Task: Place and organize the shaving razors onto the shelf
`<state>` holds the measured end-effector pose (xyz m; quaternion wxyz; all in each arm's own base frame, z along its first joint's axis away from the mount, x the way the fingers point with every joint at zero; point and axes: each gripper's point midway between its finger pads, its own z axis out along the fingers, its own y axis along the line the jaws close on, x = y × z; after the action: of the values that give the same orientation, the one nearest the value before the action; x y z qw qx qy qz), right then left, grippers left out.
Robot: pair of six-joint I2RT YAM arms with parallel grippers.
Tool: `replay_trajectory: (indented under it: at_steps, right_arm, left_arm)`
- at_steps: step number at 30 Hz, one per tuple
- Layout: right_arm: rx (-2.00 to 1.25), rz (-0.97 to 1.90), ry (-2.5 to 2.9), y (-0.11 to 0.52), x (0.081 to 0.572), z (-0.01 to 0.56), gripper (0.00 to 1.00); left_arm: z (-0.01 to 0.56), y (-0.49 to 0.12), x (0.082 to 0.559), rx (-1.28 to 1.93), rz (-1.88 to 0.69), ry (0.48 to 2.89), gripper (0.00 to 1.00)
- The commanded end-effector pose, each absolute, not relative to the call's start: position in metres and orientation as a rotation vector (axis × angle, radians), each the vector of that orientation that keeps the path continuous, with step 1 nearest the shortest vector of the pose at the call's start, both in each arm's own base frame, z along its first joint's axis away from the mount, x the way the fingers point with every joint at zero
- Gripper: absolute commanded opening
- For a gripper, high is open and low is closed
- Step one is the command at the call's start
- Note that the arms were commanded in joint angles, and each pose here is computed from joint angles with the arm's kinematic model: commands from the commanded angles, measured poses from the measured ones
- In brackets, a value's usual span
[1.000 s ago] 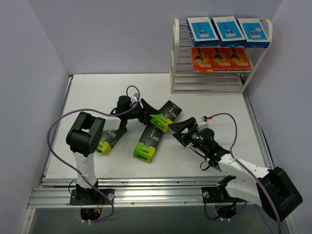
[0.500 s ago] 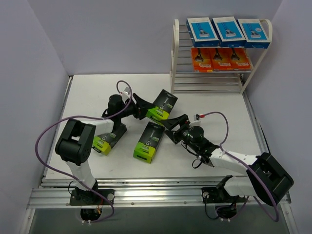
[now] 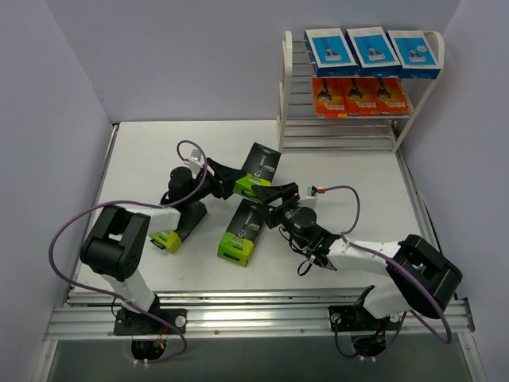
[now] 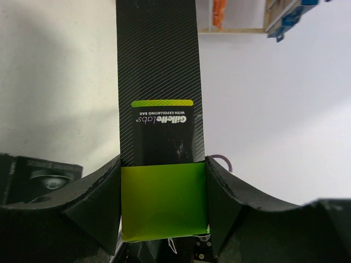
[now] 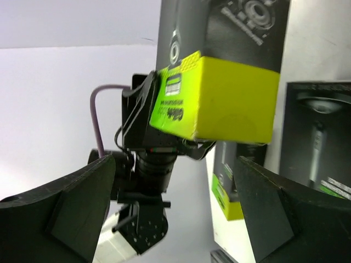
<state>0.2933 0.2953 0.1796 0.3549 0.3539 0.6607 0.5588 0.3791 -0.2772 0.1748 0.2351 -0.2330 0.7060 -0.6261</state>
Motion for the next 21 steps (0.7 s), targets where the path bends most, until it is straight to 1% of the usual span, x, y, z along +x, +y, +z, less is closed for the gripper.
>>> replay_trajectory:
  at_steps: [1,10,16,21]
  right_arm:
    - [0.990,1.475,1.518,0.290,0.313,0.214,0.84]
    - [0.997,1.440,1.556,0.289,0.316,0.205,0.84]
    - [0.928,1.490,1.548,0.288,0.326,0.222,0.84]
    - [0.920,1.471,1.530,0.272,0.331,0.225,0.83]
  left_arm:
    - [0.268,-0.263,0.380,-0.456,-1.772,1.613,0.02]
    - [0.274,-0.268,0.379,-0.436,-1.838,1.609,0.02]
    - [0.280,-0.268,0.378,-0.404,-1.825,1.619,0.02]
    - [0.278,-0.277,0.373,-0.385,-1.845,1.658,0.02]
